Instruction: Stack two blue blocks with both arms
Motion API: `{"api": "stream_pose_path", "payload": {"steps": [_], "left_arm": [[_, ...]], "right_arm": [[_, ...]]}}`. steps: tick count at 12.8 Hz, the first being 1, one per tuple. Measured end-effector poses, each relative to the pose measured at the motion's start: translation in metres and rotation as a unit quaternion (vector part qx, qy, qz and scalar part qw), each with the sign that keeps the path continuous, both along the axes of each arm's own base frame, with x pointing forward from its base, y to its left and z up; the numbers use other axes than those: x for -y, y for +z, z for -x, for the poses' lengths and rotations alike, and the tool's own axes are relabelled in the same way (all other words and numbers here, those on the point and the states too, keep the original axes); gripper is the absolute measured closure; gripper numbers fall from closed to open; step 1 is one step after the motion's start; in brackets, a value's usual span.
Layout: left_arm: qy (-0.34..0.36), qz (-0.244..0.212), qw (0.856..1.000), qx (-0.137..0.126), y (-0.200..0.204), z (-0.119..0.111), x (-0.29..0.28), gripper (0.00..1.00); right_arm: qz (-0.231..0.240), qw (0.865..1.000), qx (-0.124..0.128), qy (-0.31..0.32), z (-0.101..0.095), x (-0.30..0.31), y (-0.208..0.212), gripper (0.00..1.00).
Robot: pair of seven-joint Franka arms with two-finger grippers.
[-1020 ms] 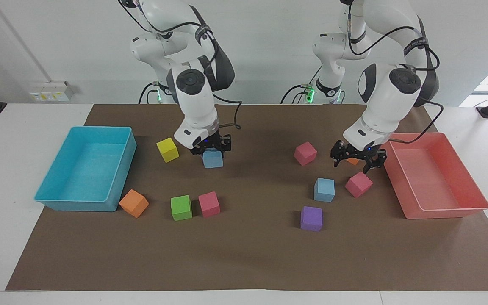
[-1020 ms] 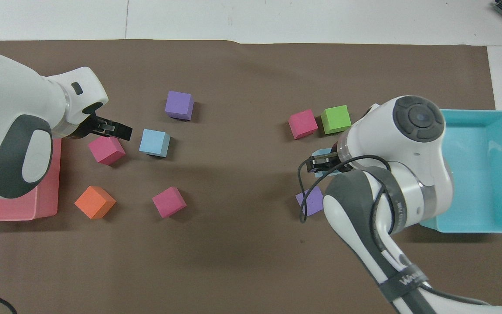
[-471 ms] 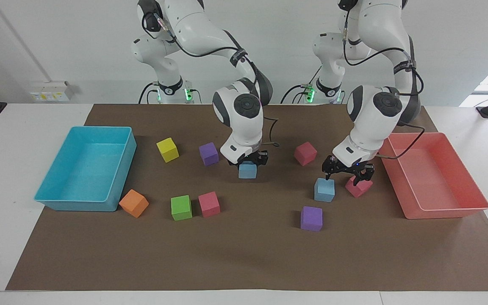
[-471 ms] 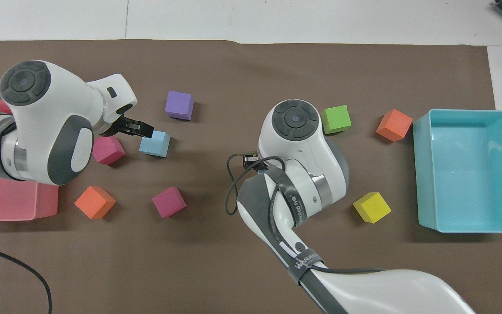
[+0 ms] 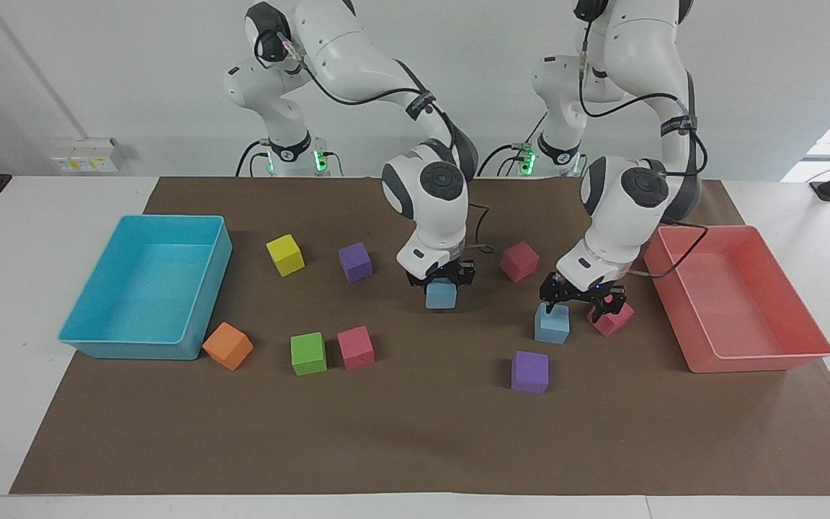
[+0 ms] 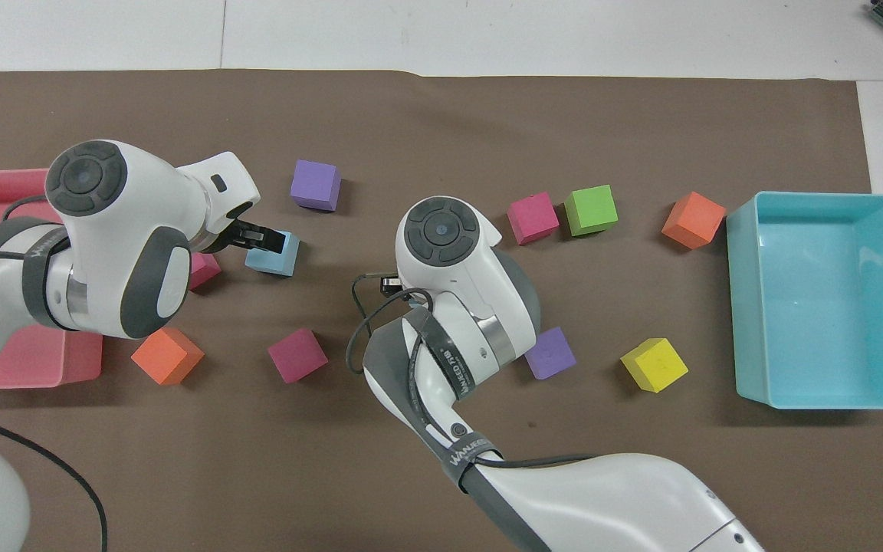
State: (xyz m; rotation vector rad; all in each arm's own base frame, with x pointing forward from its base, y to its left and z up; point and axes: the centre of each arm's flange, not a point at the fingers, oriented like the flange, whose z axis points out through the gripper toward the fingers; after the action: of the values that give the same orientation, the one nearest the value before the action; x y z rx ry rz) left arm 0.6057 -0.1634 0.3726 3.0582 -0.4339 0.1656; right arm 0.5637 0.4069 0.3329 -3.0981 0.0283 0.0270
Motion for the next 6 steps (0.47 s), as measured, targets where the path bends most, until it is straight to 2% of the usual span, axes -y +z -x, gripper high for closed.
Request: {"api": "stream_pose_path", "payload": {"steps": [6], "left_arm": [[0.010,0.003,1.000,0.001,-0.021,-0.002,0.009,0.00]], "right_arm": [[0.002,1.000,0.003,0.004,0.011,-0.002,-0.032,0.38]]}}
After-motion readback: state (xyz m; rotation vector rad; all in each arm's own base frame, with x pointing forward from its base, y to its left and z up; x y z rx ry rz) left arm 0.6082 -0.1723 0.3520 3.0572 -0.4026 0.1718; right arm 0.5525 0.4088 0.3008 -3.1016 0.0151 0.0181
